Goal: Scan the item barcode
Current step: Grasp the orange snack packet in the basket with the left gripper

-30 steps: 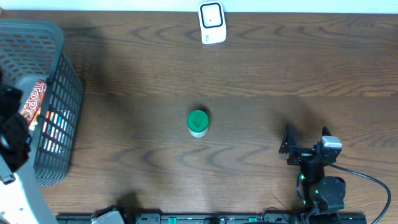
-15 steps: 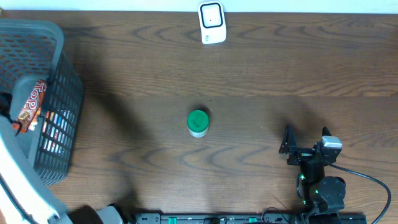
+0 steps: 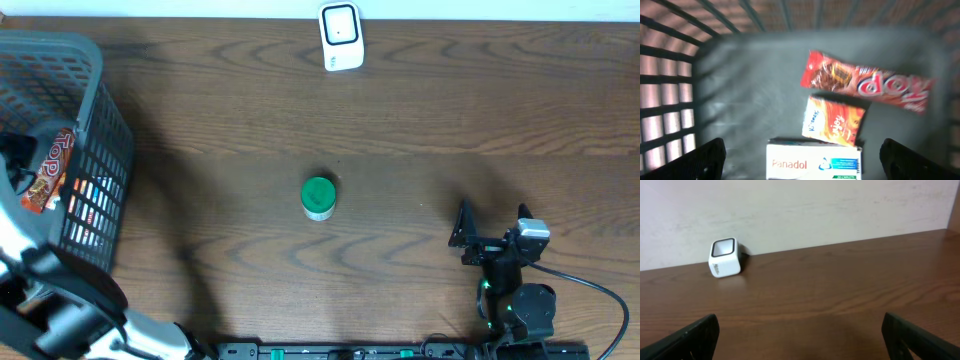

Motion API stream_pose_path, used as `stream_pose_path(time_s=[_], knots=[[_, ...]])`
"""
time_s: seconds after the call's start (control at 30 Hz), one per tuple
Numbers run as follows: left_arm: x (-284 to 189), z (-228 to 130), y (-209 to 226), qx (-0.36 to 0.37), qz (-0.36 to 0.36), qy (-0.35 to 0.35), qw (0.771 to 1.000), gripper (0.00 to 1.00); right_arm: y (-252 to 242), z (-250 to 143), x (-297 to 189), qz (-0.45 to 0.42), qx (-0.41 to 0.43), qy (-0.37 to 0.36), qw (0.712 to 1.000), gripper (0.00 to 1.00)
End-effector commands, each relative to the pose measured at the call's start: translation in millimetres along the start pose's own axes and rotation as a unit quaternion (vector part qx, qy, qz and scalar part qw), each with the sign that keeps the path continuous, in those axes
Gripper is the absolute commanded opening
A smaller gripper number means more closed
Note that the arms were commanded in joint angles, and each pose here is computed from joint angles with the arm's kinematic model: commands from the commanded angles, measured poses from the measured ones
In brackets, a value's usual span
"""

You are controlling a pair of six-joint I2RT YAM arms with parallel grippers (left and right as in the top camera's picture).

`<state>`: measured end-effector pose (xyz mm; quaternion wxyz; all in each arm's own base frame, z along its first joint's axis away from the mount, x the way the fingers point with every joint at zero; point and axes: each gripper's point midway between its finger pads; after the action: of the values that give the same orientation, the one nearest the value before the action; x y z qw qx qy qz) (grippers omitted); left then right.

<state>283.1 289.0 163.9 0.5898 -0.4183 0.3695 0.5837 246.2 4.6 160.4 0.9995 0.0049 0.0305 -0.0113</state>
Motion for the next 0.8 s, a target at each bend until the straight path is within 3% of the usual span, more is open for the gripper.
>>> stream_pose_path(time_s=[0.0, 0.17, 0.37, 0.77], knots=[[31, -19, -4, 0.044, 0.017, 0.050, 0.998, 0.98, -1, 0, 0, -0.003, -0.006, -0.001, 1.000, 0.99], [63, -32, -2, 0.069, 0.048, 0.082, 0.993, 0.98, -1, 0, 0, -0.003, -0.005, -0.001, 1.000, 0.99], [86, -54, -13, 0.113, 0.027, 0.136, 0.984, 0.98, -1, 0, 0, -0.003, -0.006, -0.001, 1.000, 0.99], [113, -70, -6, 0.127, 0.045, 0.158, 0.978, 0.98, -1, 0, 0, -0.003, -0.005, -0.001, 1.000, 0.99]])
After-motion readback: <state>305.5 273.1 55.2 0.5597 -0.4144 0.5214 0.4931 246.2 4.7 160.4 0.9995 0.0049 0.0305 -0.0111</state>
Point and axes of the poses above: each gripper's point midway between its finger pads, its own x axis out along the fingers, its own y axis along the line the jaws close on, z = x × y, and after that the axes turned 9 degrees about -x, right-handed
